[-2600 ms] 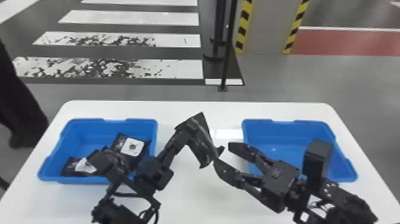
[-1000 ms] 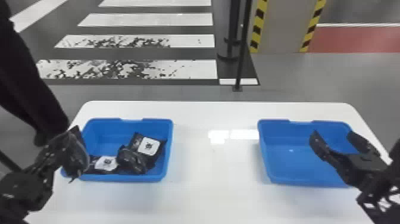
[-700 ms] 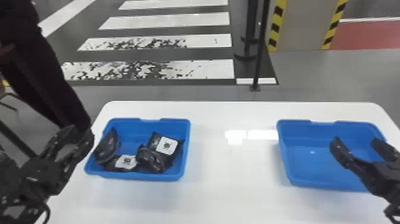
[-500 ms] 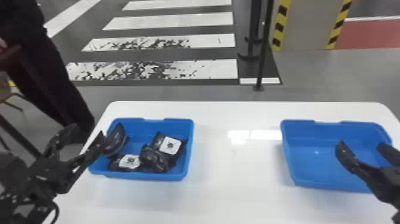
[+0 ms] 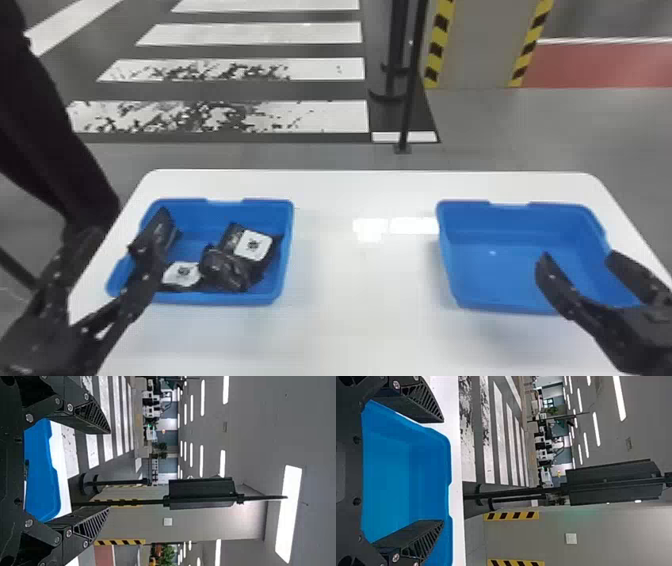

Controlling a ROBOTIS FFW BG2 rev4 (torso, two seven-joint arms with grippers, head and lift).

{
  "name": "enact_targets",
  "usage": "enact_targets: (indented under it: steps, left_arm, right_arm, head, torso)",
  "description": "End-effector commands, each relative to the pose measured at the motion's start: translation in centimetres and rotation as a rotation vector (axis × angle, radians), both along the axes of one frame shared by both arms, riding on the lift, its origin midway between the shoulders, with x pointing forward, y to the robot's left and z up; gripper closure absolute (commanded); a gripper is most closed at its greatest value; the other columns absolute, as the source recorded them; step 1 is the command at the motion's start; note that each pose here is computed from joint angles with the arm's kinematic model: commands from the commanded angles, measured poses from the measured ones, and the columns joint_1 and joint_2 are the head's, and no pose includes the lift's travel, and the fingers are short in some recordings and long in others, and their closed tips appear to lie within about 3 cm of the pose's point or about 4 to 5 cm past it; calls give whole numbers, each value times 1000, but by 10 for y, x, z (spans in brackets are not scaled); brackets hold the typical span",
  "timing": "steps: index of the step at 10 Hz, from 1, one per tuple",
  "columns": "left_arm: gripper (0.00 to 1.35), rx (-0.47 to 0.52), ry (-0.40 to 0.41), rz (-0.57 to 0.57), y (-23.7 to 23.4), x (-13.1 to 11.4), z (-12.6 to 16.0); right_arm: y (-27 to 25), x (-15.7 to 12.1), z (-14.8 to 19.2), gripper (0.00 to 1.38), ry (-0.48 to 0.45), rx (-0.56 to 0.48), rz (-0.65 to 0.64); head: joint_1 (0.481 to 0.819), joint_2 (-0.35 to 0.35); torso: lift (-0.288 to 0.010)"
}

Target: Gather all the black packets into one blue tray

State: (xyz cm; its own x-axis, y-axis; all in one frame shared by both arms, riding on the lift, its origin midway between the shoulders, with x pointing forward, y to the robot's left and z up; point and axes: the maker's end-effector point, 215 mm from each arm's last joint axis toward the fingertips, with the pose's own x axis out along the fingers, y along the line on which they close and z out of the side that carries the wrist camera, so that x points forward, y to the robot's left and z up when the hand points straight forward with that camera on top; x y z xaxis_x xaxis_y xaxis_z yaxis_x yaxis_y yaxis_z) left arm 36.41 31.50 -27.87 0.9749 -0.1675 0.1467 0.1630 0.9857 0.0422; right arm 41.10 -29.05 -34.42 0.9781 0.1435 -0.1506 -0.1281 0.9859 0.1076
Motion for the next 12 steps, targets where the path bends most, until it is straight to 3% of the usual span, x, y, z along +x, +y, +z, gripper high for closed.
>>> enact_targets:
  steps: [1, 3, 7, 12]
  left_arm:
    - [389, -18, 2, 44, -3, -34, 2]
    - [391, -2, 43, 44, -3, -58, -7]
    - [391, -14, 130, 58, 2, -77, -22]
    - [391, 26, 170, 93, 11, -84, -20]
  right_arm:
    - [0, -25, 12, 119, -25, 10, -29]
    - [-8, -52, 27, 121, -67, -15, -69]
    - [-1, -91, 38, 121, -99, -29, -64]
    - [-8, -101, 51, 121, -105, -63, -111]
  head:
    - [695, 36]
    - [695, 32]
    - [695, 32]
    - [695, 55]
  torso:
    - [-110]
    - [-110]
    - [-110]
    - [-110]
